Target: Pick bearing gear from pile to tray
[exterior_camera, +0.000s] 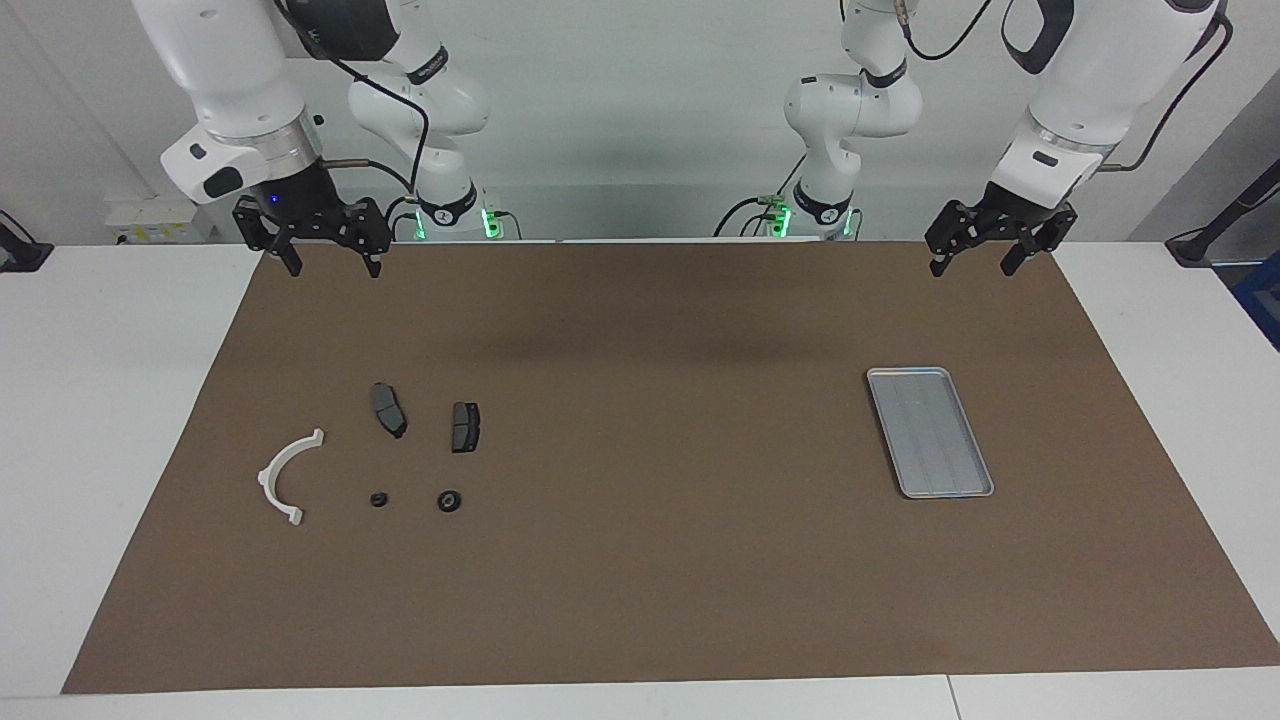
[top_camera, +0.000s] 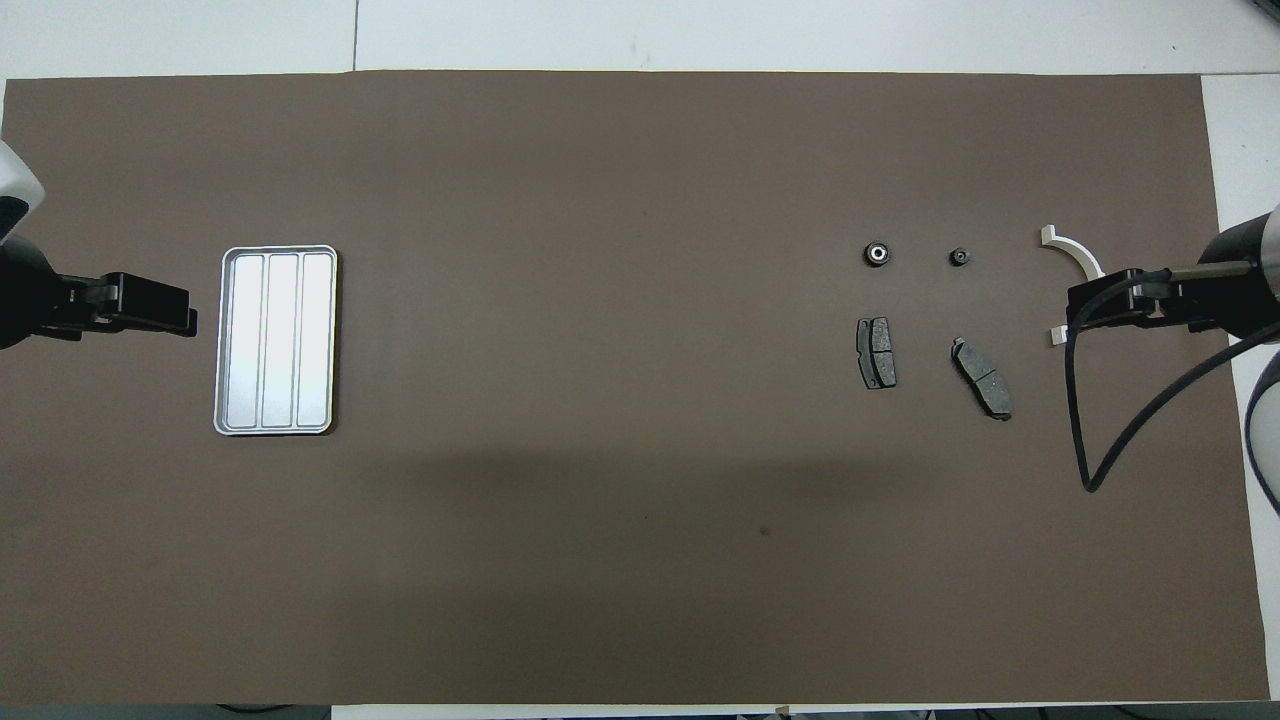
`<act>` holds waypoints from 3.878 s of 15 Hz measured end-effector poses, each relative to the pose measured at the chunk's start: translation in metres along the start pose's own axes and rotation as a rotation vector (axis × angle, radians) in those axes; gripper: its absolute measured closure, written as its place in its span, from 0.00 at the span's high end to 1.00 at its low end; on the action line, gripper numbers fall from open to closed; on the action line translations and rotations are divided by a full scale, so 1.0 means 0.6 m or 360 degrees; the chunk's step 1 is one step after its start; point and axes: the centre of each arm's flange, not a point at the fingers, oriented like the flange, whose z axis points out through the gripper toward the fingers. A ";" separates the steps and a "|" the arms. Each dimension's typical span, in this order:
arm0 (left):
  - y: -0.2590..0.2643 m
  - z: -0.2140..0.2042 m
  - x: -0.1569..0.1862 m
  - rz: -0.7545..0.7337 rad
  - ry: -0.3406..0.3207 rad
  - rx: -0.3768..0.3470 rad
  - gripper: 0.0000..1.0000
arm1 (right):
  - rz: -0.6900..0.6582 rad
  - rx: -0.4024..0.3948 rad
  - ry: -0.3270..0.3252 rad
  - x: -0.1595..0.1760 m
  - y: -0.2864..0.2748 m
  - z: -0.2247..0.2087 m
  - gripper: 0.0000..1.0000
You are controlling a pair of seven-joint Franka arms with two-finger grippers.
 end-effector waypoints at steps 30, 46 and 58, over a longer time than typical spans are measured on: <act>0.010 0.000 -0.001 0.0016 0.0000 0.0000 1.00 | -0.0009 0.0021 0.0073 -0.014 -0.008 -0.013 1.00; -0.007 -0.008 -0.003 -0.0028 0.0016 -0.0003 1.00 | 0.0129 0.0108 0.0116 0.174 -0.128 0.447 1.00; -0.004 0.028 -0.010 -0.0136 0.0029 -0.0006 1.00 | 0.0188 -0.0041 -0.0094 0.232 -0.125 0.559 1.00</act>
